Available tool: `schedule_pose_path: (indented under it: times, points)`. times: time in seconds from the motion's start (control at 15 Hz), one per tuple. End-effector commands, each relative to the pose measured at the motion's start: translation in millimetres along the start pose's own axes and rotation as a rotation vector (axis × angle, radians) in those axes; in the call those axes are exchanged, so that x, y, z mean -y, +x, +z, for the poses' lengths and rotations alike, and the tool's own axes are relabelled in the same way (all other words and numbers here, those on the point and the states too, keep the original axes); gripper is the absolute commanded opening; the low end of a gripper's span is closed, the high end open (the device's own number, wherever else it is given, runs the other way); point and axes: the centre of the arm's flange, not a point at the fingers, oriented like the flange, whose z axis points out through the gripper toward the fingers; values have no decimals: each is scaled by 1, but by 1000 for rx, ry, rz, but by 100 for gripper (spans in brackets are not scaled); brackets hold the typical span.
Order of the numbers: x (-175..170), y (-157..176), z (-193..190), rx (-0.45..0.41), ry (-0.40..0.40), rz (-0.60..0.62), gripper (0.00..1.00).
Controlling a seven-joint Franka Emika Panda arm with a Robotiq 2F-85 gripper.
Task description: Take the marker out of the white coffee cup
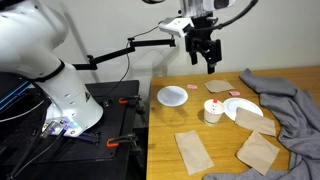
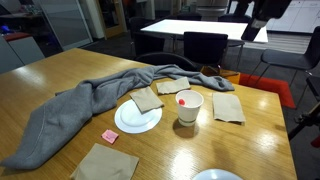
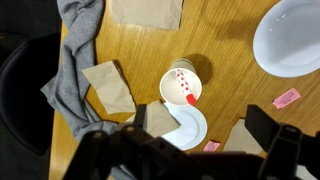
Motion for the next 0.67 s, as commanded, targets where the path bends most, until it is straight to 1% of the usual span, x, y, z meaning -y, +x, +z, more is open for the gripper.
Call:
schedule_pose_path:
  times: [0.0,0.27,0.6]
  points:
    - [-10,25,35,43,44,-75,100]
    - [-6,33,68,86,105,-149,100]
    - [6,38,99,110,149,-231,100]
